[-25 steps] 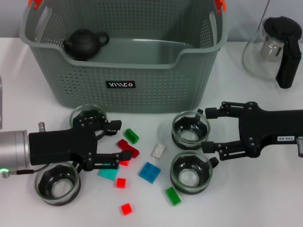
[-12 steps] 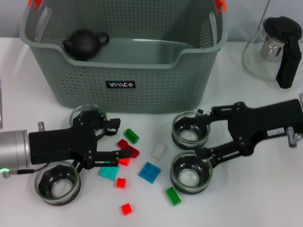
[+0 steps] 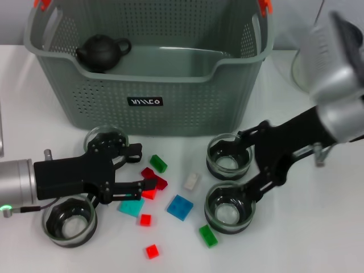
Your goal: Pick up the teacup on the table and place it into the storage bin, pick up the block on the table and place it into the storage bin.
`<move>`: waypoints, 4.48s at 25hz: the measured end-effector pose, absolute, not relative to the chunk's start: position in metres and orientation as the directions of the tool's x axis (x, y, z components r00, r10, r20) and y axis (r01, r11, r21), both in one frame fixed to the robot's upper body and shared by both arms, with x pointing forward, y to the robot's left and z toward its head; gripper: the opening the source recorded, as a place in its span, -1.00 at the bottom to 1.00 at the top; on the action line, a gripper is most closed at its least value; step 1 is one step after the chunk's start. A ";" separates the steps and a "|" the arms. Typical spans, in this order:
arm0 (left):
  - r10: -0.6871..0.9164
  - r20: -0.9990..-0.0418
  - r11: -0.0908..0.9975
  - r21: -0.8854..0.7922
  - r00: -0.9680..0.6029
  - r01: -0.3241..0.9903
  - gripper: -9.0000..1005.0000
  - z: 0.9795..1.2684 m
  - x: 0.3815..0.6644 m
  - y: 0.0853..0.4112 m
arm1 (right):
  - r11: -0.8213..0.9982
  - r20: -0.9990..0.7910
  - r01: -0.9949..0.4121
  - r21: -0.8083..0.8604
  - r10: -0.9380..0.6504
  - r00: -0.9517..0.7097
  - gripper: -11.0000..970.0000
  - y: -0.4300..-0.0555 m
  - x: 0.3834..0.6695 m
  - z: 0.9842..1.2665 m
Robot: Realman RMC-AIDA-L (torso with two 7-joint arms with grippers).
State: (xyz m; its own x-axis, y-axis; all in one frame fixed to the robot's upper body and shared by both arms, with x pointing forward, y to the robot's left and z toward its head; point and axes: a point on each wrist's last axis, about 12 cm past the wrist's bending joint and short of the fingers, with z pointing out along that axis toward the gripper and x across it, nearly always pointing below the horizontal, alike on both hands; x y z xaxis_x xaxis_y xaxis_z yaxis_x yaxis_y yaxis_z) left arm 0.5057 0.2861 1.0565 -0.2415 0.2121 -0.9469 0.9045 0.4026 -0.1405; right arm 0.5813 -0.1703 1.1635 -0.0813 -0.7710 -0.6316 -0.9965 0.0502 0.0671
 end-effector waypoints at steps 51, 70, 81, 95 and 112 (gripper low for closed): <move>0.188 -0.948 0.431 -0.155 -0.257 0.889 0.68 1.048 0.496 0.290 | -0.133 -0.326 -0.986 -0.102 -0.932 0.160 -0.21 -0.097 0.568 1.122; 0.182 -0.948 0.429 -0.164 -0.263 0.888 0.68 1.047 0.495 0.289 | -0.084 -0.320 -0.994 -0.076 -0.942 0.104 -0.85 -0.099 0.567 1.128; 0.183 -0.949 0.433 -0.155 -0.255 0.888 0.68 1.047 0.494 0.290 | 0.009 -0.583 -0.988 -0.157 -0.808 0.086 -0.87 -0.136 0.563 1.234; 0.170 -0.953 0.441 -0.155 -0.252 0.884 0.68 1.048 0.495 0.290 | 0.483 -0.863 -0.853 -0.197 -0.498 -0.083 -0.87 -0.148 0.620 1.291; 0.140 -0.956 0.444 -0.172 -0.258 0.879 0.68 1.045 0.490 0.288 | 0.647 -0.679 -0.735 -0.204 -0.634 -0.370 -0.87 -0.085 0.697 1.262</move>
